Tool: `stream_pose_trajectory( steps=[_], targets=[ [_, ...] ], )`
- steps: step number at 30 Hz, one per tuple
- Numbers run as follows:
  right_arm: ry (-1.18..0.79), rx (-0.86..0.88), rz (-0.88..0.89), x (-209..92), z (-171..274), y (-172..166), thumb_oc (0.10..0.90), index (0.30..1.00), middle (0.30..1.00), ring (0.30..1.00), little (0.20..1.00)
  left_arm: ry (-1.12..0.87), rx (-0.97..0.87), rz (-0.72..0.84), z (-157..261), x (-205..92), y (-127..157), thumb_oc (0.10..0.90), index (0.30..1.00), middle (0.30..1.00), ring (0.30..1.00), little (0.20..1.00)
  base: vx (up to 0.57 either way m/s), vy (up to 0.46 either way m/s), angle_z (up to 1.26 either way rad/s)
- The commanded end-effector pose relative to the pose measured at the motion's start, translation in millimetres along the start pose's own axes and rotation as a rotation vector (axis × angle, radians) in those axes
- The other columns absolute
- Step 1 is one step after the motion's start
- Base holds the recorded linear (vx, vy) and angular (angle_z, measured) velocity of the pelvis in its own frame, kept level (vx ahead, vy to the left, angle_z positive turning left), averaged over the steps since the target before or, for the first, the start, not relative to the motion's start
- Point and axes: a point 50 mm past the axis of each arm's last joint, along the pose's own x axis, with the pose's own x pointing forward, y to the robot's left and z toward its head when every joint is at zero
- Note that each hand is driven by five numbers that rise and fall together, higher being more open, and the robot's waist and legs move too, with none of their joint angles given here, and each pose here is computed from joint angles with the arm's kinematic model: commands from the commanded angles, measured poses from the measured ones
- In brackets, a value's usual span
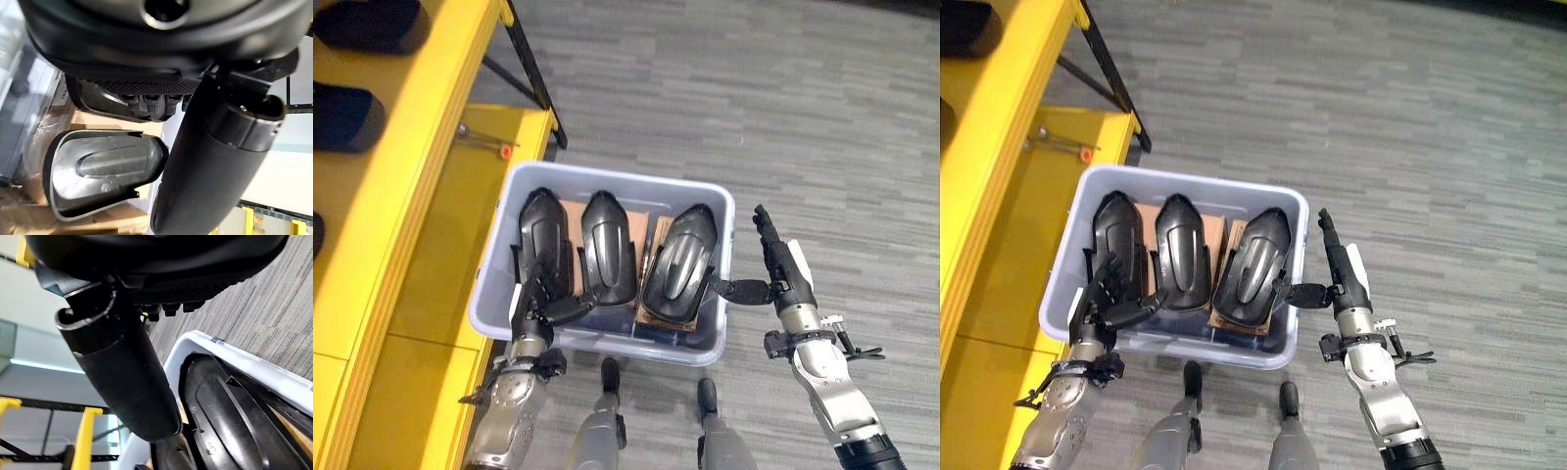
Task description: Move parts from the plastic box to the shelf.
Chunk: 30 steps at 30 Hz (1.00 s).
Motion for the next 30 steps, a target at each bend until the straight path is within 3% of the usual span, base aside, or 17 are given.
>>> stream_pose_trajectory(
  steps=[1, 11, 19, 30],
  targets=[
    [-0.259, -0.008, -0.073, 25, 51, -7, 0.9, 1.0, 1.0, 1.0, 1.0, -0.312, -0.01, 0.005, 62, 11, 5, 0.9, 1.0, 1.0, 1.0, 1.0, -0.01, 0.021, 0.04],
    [-0.407, -0.151, -0.056, 39, 85, 14, 0.9, 1.0, 1.0, 1.0, 1.0, -0.354, -0.028, 0.0, 71, 15, -8, 0.9, 1.0, 1.0, 1.0, 1.0, 0.0, 0.024, 0.01],
    [-0.512, -0.386, -0.094, 38, 96, 10, 0.9, 1.0, 1.0, 1.0, 1.0, -0.387, -0.03, 0.036, 75, 13, -2, 0.9, 1.0, 1.0, 1.0, 1.0, 0.0, 0.0, 0.0],
    [-0.466, -0.386, 0.003, 29, 82, 19, 0.9, 1.0, 1.0, 1.0, 1.0, -0.39, -0.024, 0.039, 76, 9, 1, 0.9, 1.0, 1.0, 1.0, 1.0, 0.0, 0.0, 0.0]
  ],
)
